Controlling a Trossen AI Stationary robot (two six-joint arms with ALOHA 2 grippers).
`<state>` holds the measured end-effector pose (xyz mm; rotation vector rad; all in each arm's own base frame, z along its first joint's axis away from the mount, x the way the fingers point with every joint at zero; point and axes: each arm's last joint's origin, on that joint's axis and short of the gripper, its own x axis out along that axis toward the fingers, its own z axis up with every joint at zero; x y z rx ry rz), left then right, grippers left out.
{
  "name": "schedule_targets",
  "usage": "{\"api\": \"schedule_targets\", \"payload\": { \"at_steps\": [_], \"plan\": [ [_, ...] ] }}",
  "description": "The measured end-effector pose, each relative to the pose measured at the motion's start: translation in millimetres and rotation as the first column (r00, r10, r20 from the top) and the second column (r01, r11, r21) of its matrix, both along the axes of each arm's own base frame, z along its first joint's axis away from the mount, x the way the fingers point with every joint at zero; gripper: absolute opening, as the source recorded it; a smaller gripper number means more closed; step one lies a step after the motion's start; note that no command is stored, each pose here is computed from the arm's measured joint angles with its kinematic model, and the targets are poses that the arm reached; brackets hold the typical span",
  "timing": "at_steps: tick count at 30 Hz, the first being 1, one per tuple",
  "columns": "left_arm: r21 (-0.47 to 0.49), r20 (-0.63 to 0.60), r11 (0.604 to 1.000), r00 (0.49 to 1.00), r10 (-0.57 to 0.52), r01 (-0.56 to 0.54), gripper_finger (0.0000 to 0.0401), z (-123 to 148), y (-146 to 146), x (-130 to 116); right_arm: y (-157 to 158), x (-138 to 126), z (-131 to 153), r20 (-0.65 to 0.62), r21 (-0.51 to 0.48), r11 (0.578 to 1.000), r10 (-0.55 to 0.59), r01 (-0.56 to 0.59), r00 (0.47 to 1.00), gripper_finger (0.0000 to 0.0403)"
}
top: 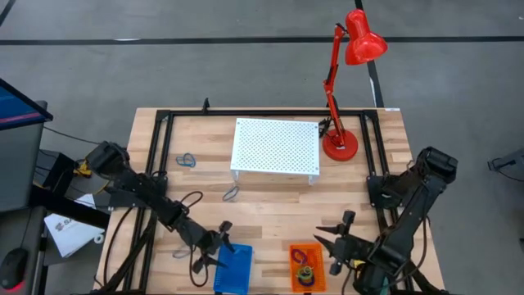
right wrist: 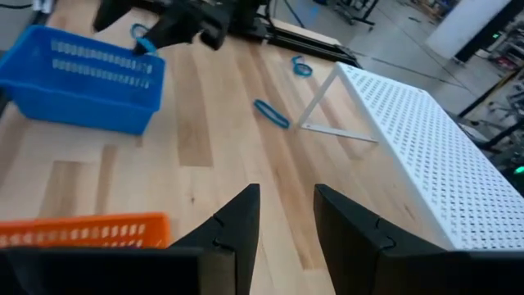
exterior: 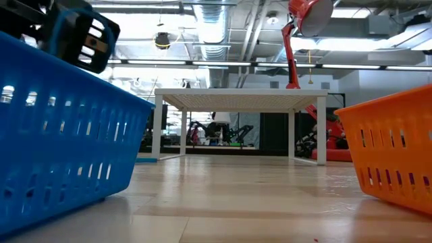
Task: Pick & Place Office Desk Supplies
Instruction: Put the blue rubber band into the blue bin
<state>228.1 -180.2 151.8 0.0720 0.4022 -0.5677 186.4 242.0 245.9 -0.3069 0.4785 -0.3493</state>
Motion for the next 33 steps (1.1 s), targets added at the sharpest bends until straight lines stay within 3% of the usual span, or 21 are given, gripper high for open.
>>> {"api": "schedule_targets", "payload": {
  "at_steps": [5, 11, 18, 22, 26, 29, 33],
  "plan": [
    [0.021, -0.041, 0.999, 0.999, -0.023, 0.024, 0.0254, 10, 3, -9, 3, -4, 0, 0.001, -0.004, 1.000, 0.014, -0.014, 1.000, 0.0113],
    [-0.047, -0.043, 0.989, 0.989, -0.142, 0.140, 0.0259, 21, 2, -14, 4, -9, 0, 0.024, -0.001, 1.000, 0.010, -0.010, 1.000, 0.0113],
    [-0.082, -0.080, 0.990, 0.989, -0.121, 0.115, 0.0259, 13, 0, -11, 8, -18, 4, 0.069, -0.004, 1.000, 0.029, -0.028, 0.997, 0.0113],
    [-0.102, -0.168, 0.993, 0.983, -0.076, 0.059, 0.0259, 5, 3, -9, 7, -19, 8, 0.086, 0.004, 1.000, 0.026, -0.026, 0.996, 0.0113],
    [-0.129, -0.098, 0.990, 0.993, -0.064, 0.051, 0.0259, 11, 1, -4, 5, -18, 9, 0.088, 0.003, 1.000, 0.021, -0.021, 0.996, 0.0113],
    [-0.099, -0.146, 0.993, 0.986, -0.082, 0.068, 0.0259, 8, 4, -5, 5, -18, 9, 0.087, 0.001, 1.000, 0.022, -0.022, 0.996, 0.0113],
    [-0.138, -0.107, 0.989, 0.992, -0.066, 0.051, 0.0259, 12, 1, 0, 5, -17, 9, 0.089, 0.004, 1.000, 0.018, -0.018, 0.996, 0.0113]
  ]
}}
